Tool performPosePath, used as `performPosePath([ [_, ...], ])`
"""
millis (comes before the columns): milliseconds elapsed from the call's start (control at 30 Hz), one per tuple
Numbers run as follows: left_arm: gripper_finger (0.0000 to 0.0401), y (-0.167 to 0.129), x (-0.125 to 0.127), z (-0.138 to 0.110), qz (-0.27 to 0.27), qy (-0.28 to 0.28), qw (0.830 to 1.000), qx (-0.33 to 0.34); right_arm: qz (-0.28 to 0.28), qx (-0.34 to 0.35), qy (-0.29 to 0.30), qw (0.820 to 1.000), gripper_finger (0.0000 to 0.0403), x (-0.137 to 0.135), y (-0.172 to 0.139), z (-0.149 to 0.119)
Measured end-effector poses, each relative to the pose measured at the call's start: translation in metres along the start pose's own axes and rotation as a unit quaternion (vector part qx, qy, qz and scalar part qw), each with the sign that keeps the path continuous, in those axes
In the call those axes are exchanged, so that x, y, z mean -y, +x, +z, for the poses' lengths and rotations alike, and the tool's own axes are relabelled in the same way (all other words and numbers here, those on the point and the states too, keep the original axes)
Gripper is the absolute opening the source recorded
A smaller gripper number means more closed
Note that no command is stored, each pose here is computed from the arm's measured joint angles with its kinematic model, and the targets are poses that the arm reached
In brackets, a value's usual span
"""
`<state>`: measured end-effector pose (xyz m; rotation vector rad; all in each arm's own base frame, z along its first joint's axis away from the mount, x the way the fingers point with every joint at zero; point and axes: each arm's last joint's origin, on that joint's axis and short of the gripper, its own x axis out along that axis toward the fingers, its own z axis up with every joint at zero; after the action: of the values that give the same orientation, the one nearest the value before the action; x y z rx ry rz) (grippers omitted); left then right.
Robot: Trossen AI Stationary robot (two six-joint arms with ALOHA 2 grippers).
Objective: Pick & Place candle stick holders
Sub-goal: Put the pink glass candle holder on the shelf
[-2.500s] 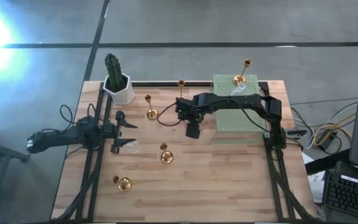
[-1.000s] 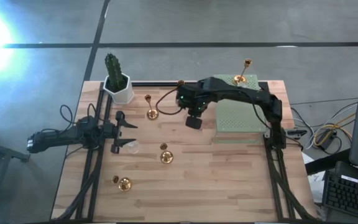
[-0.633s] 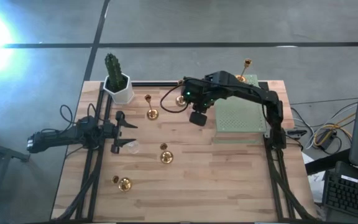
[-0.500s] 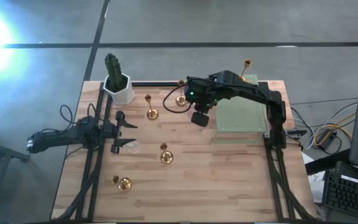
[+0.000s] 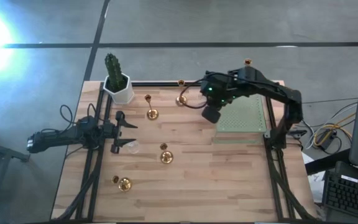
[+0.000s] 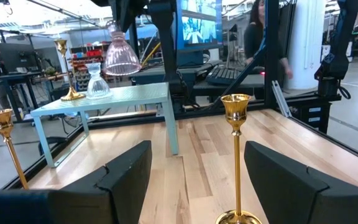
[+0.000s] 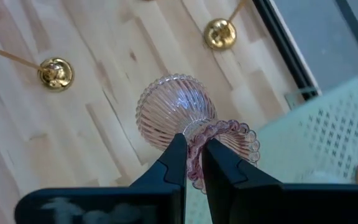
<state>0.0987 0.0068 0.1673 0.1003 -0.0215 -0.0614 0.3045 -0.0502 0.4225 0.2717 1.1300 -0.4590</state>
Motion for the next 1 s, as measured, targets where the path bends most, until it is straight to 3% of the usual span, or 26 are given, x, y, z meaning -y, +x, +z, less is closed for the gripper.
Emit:
performPosePath([
  [567,0.0262,0.000,0.000,0.000,0.000,0.000,1.000,0.000,-0.085,-0.064,0.094,0.990,0.0021,0.038,0.009,-0.085],
  [1000,0.0262,0.000,0.000,0.000,0.000,0.000,1.000,0.000,-0.115,-0.083,0.121,0.982,0.0021,0.062,0.017,-0.104],
])
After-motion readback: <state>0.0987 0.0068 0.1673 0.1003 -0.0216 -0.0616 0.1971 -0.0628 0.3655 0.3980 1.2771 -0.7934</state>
